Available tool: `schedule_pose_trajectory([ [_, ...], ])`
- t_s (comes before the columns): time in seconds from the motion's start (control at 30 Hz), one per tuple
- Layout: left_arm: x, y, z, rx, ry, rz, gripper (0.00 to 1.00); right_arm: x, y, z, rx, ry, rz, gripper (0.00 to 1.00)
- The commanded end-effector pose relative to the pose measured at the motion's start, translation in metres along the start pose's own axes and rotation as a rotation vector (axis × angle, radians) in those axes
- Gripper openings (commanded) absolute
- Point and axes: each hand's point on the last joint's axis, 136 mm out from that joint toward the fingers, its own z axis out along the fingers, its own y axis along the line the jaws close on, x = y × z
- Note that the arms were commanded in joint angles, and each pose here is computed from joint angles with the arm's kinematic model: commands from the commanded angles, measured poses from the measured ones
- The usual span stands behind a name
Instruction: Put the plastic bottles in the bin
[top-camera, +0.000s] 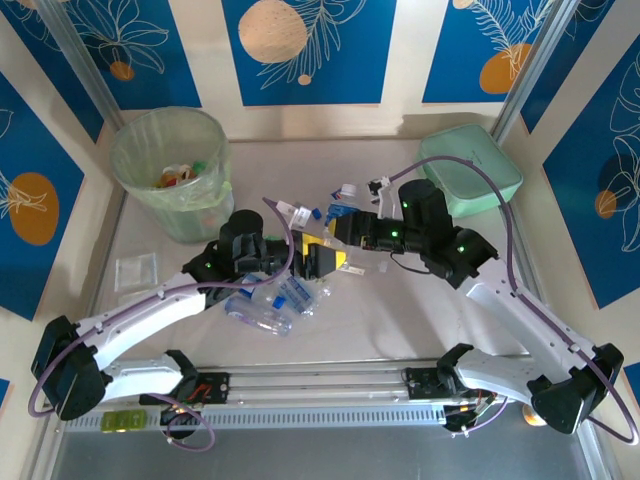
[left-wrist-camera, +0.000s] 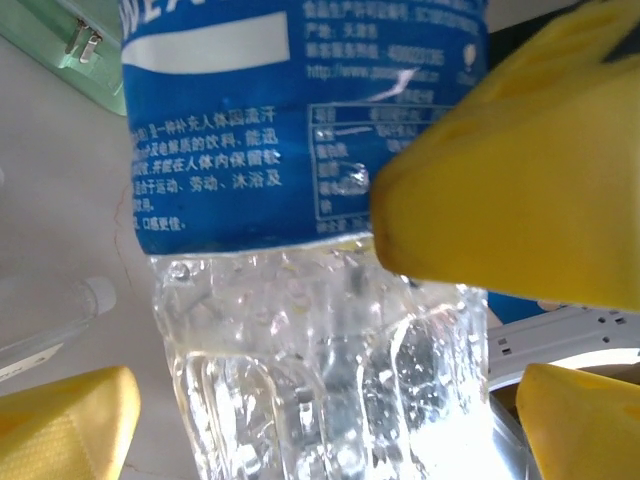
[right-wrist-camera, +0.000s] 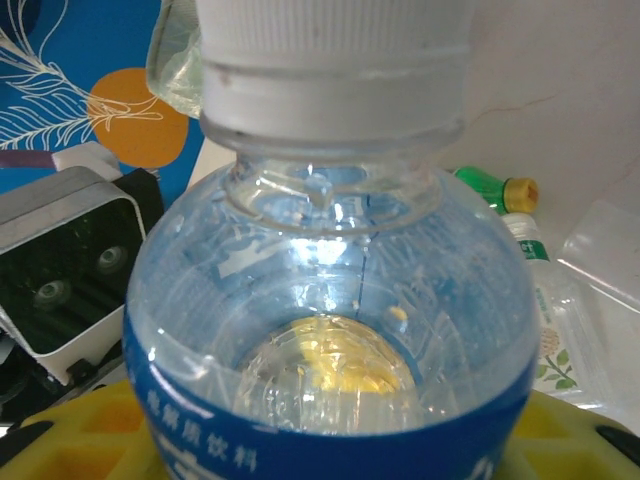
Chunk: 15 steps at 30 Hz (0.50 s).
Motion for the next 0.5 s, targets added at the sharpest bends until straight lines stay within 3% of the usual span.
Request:
schedule_pose_trajectory([
  [0.0,-0.004,-0.012,0.003,0.057,-0.013,0.022,0.91,0.000,0.016,0.003,-0.039,0.006,-0.022,0.50],
  [0.47,-0.010,-0.037,0.001,0.192,-0.030,0.027,0.57,0.005,0.023,-0.002,-0.024,-0.018,-0.036,0.50],
])
